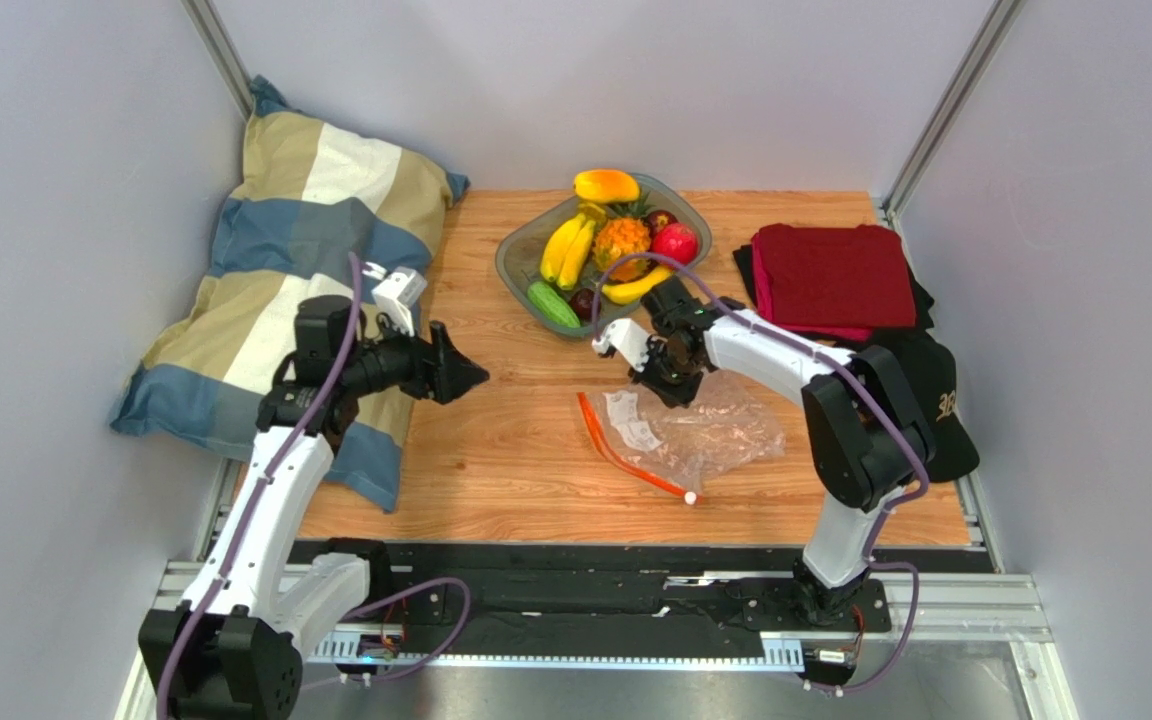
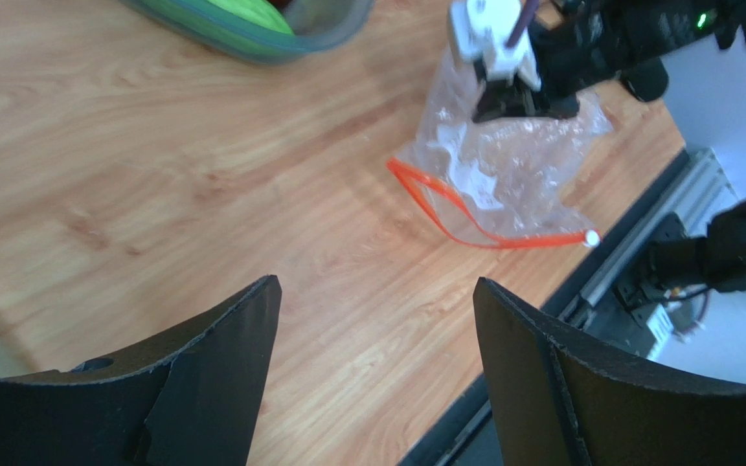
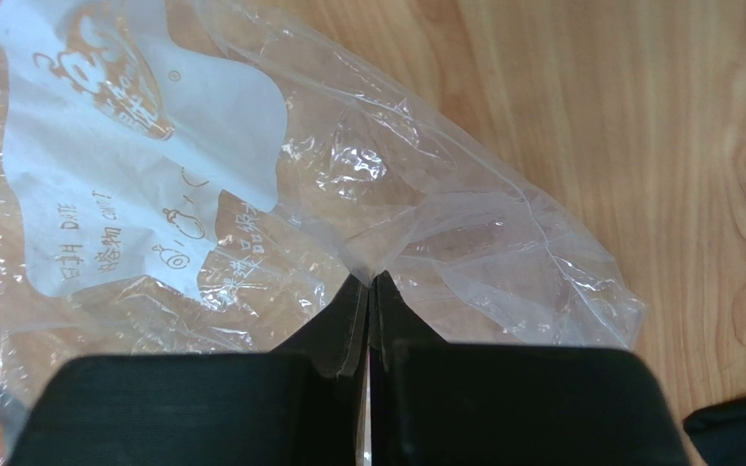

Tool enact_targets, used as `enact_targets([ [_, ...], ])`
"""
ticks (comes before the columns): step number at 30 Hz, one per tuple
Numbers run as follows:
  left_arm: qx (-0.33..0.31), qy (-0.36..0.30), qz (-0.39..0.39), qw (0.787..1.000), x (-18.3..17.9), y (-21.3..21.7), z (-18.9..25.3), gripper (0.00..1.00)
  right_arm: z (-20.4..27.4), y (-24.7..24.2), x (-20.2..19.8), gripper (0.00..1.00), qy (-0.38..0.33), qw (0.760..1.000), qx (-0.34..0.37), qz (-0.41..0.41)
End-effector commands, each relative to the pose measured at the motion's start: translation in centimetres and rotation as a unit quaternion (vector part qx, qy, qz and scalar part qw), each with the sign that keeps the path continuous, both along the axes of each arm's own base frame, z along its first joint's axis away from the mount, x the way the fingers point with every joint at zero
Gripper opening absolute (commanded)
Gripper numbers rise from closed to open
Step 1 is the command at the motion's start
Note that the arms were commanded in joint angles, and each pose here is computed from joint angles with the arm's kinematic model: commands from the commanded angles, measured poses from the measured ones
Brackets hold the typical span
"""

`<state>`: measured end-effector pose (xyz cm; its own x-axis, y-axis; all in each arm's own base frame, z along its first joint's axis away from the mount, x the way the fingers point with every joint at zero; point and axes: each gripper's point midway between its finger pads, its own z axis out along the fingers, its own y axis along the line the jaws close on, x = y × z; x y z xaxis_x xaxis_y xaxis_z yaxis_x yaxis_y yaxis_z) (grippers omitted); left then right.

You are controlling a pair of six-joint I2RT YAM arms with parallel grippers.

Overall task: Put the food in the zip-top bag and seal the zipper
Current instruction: Pick up the zipper food storage bag at the center of the board, then open the zipper of the food storage bag at the center of the board.

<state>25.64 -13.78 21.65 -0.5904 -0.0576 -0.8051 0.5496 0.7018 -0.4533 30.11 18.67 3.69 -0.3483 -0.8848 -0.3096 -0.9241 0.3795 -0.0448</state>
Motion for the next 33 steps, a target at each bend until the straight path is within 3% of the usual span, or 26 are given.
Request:
enact_targets([
  [1,-0.019,0.031,0.001,0.999,0.1,-1.9,-2.0,0.81,6.2,2.3,1.9,0.00,-0.034,0.990,0.123,-0.053],
  [10,-0.035,0.079,-0.022,0.996,1.6,-5.9,-4.6,0.84,11.4,4.1,0.6,0.00,-0.018,0.970,0.233,-0.073],
  [22,-0.050,0.068,-0.072,0.994,1.1,-9.9,-4.5,0.85,12.1,5.3,0.3,0.00,0.020,0.955,0.272,-0.117],
  [27,-0.035,0.078,-0.066,0.994,1.4,-10.8,-5.5,0.80,13.1,5.8,-0.3,0.00,0.034,0.946,0.300,-0.118],
  [28,-0.037,0.078,-0.067,0.994,1.5,-10.9,-5.4,0.73,13.2,5.8,-0.4,0.00,0.037,0.944,0.304,-0.123],
  [29,-0.036,0.082,-0.070,0.994,1.6,-11.1,-5.2,0.57,13.5,5.9,-0.5,0.00,0.042,0.942,0.311,-0.122],
  [31,-0.040,0.091,-0.078,0.992,1.6,-11.4,-5.0,0.35,14.1,5.9,-0.4,0.00,0.042,0.935,0.325,-0.135],
  [32,-0.044,0.098,-0.082,0.991,1.7,-11.7,-4.5,0.06,14.4,5.8,0.0,0.00,0.035,0.933,0.329,-0.143],
  [33,-0.049,0.104,-0.083,0.990,1.6,-11.9,-4.2,0.00,14.8,5.6,0.4,0.02,0.028,0.930,0.332,-0.153],
])
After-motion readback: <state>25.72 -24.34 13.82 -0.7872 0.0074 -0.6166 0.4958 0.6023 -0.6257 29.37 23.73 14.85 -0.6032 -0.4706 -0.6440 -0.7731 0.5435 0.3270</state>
